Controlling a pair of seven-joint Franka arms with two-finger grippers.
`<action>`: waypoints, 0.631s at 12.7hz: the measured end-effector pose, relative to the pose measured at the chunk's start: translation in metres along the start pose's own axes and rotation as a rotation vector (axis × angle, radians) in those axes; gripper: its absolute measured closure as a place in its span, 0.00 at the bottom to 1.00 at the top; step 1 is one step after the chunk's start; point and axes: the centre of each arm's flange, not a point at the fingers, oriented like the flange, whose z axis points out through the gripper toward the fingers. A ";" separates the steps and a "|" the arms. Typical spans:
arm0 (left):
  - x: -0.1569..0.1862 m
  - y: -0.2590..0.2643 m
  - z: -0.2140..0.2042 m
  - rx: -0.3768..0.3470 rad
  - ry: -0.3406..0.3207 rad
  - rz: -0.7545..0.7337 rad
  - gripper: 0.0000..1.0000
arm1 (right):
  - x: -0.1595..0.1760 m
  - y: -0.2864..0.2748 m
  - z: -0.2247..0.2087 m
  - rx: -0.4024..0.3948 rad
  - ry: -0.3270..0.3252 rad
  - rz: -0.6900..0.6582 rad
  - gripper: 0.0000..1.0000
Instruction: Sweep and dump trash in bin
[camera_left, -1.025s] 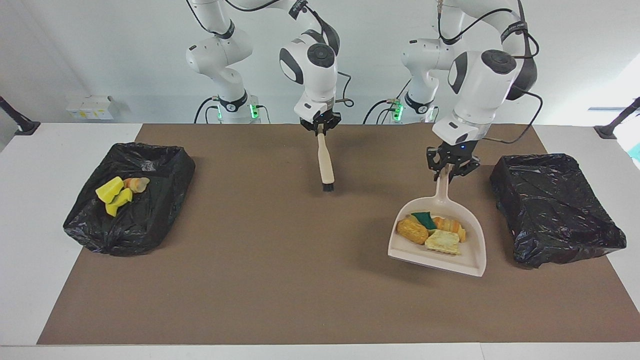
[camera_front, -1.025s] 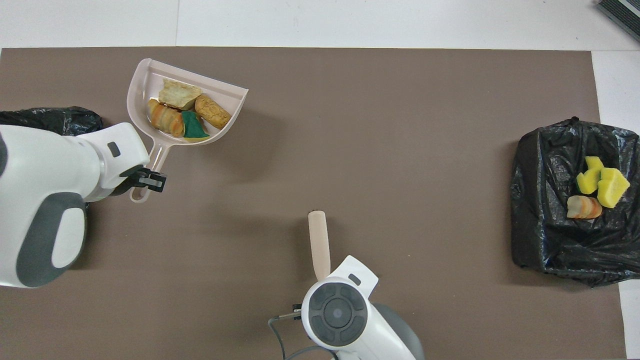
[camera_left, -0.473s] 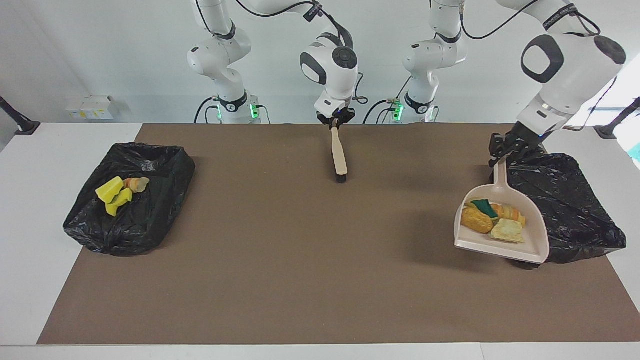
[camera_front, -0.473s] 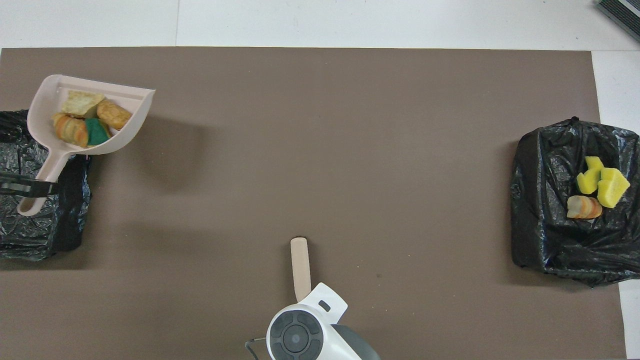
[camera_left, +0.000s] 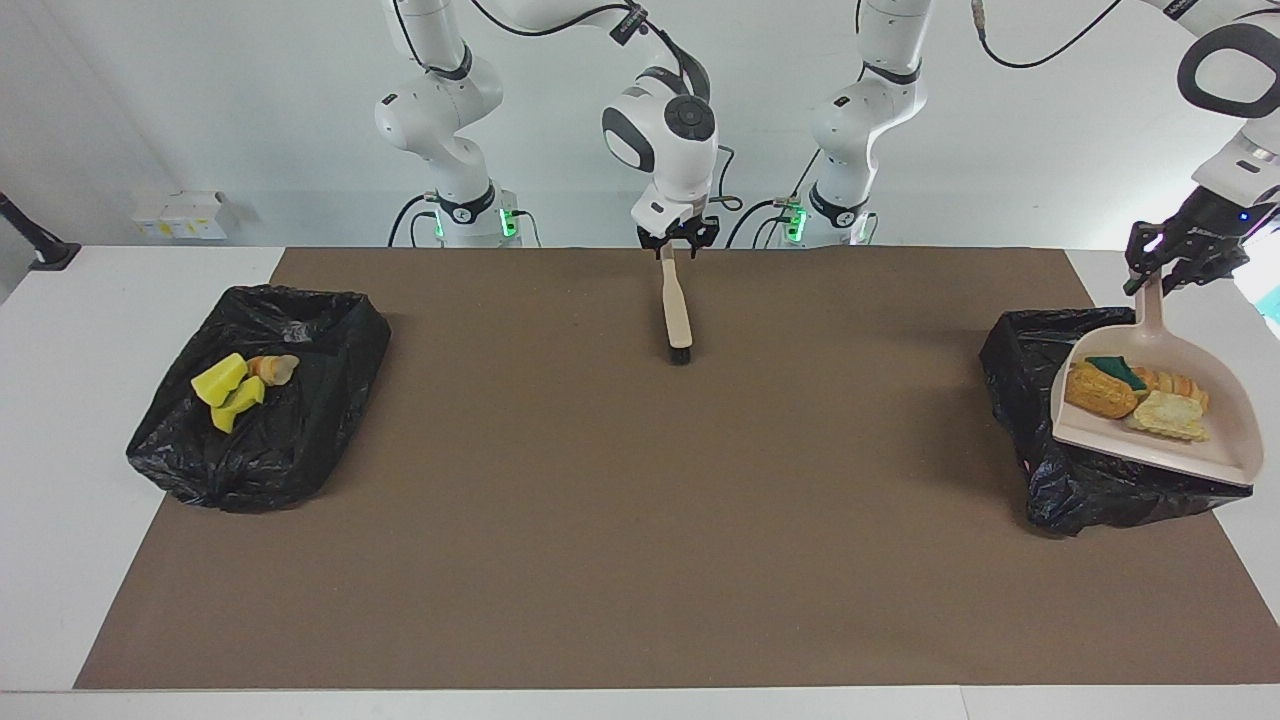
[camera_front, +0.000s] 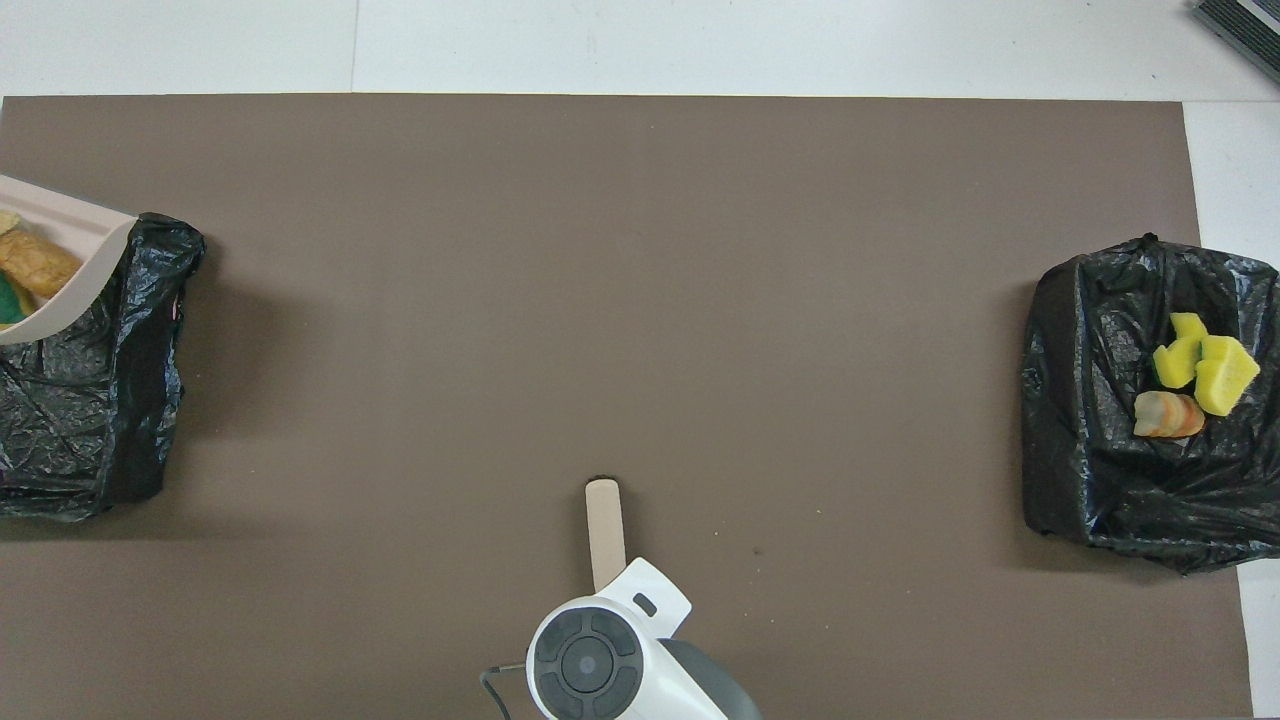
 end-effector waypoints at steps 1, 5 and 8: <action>-0.010 -0.014 -0.001 0.029 -0.046 0.049 0.67 | 0.007 0.003 -0.015 -0.002 -0.004 0.011 0.05; -0.026 -0.039 -0.003 0.128 -0.235 0.228 0.67 | 0.048 0.037 -0.098 -0.026 0.000 0.025 0.00; -0.029 -0.043 -0.006 0.174 -0.355 0.364 0.67 | 0.080 0.079 -0.159 -0.054 0.029 -0.032 0.00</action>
